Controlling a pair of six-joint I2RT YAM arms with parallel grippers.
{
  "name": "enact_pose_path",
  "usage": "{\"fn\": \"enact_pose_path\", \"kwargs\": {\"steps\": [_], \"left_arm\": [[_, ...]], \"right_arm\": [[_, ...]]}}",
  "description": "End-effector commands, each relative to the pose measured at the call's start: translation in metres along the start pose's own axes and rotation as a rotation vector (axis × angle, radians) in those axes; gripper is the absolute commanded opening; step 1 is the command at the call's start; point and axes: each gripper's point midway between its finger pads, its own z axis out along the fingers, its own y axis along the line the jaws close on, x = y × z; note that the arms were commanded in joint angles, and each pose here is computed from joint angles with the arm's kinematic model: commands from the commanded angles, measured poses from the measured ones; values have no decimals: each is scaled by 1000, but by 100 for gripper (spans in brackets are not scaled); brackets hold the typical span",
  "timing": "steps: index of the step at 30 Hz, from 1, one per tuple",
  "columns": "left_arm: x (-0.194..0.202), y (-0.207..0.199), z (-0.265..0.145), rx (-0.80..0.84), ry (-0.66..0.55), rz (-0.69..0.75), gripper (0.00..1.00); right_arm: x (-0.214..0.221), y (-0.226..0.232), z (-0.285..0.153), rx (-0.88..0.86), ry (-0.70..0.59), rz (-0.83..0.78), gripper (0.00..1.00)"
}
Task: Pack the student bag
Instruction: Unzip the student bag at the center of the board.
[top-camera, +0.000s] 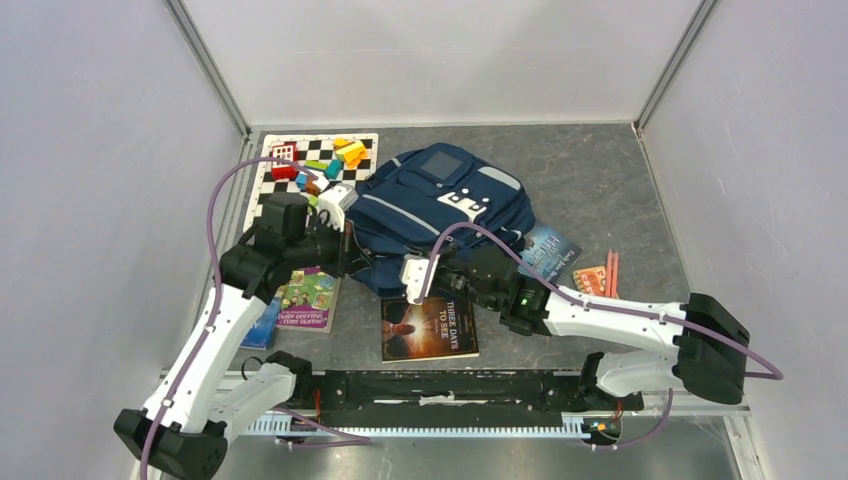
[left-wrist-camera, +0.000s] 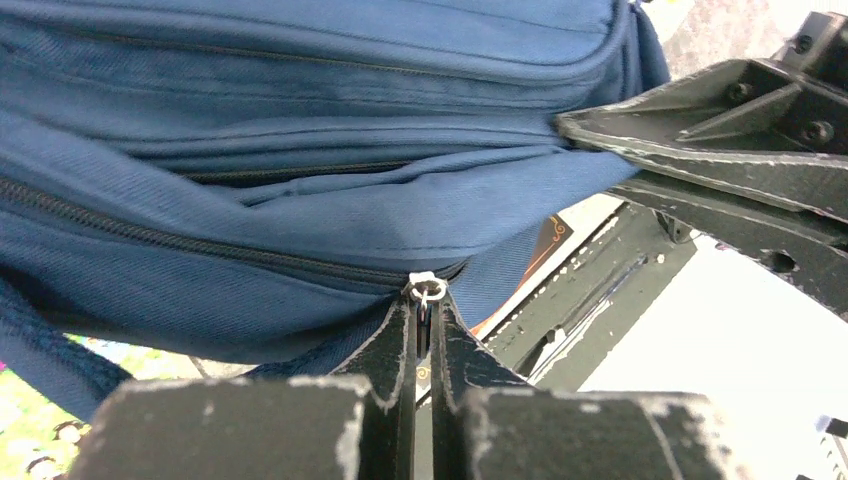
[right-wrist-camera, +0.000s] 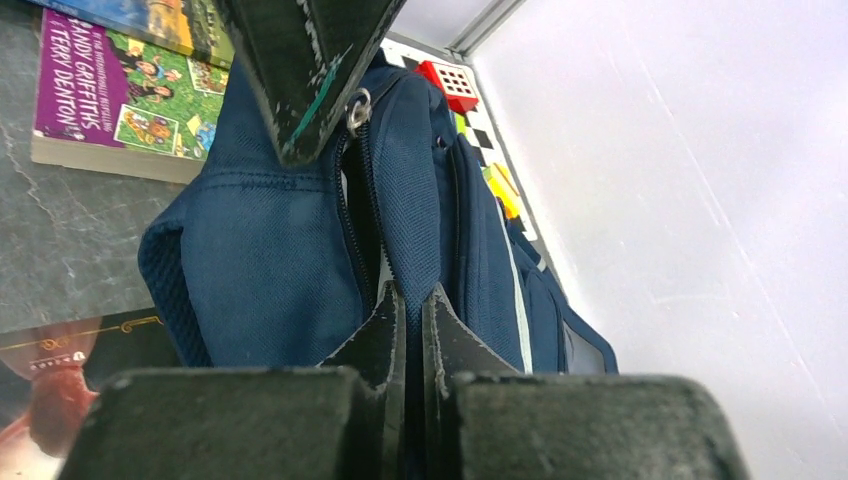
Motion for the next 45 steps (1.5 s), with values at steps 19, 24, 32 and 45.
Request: {"fn": "enact_pose_path", "kwargs": {"steps": [19,24,32,45], "left_arm": [[-56,104,-23,-584,-17,-10,2],[-63,118,-10,-571,-19,-50,2],[-69,143,11,-574,-6,-21,2],[-68,165,-9,-728,-99,40,42]], "right_arm": [[11,-29,-49,144,5,5,0],[-6,-35,-60,161,-78,28,0],[-30,-37,-65,133,-168,42,0],[-44,-36,-66,111,-222,65,0]]}}
